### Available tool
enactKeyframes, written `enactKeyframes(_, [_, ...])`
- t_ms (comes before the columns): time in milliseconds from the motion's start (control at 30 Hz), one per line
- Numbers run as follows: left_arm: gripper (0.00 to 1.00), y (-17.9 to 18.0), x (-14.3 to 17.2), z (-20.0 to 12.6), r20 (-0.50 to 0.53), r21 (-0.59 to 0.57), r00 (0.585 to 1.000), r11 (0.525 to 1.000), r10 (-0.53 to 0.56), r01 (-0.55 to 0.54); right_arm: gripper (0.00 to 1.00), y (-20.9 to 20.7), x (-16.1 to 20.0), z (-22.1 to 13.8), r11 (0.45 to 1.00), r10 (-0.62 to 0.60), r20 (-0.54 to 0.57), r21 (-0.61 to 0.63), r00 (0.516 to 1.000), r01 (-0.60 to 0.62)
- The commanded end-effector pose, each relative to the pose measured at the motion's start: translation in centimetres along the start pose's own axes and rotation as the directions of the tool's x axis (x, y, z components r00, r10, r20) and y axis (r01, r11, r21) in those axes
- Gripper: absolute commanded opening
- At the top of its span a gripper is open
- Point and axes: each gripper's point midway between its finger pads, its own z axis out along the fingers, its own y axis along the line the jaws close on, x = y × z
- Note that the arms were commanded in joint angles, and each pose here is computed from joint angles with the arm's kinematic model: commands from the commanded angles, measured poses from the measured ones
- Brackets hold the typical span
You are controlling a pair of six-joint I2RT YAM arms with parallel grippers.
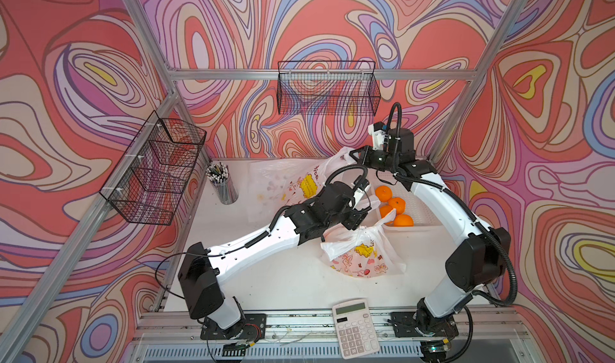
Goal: Place the oranges into plastic bags & tie knots
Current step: Adjust the plastic bag at the center of the board.
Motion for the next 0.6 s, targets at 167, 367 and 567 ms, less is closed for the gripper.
enactKeyframes(167, [0.78, -1.4, 0.1, 3.8, -0.055, 0.039, 0.997, 0.998, 0.055, -0.053, 0.0, -0.8, -0.7, -1.6, 1.0, 0.03, 0.04, -0.008, 0.999, -0.03])
enactKeyframes(367, [0.78, -1.3, 0.9, 6.7, -0.114, 0.005, 0.993, 0.999, 0.033, -0.033, 0.0, -1.8, -0.6, -1.8, 0.999, 0.042, 0.044, 0.013, 0.998, -0.043])
enactKeyframes(567, [0.78, -1.0, 1.7, 9.5, -0.154, -0.037, 0.988, 0.999, 0.028, -0.034, 0.0, -1.9, -0.4, -1.7, 0.999, 0.05, 0.042, 0.011, 0.998, -0.051])
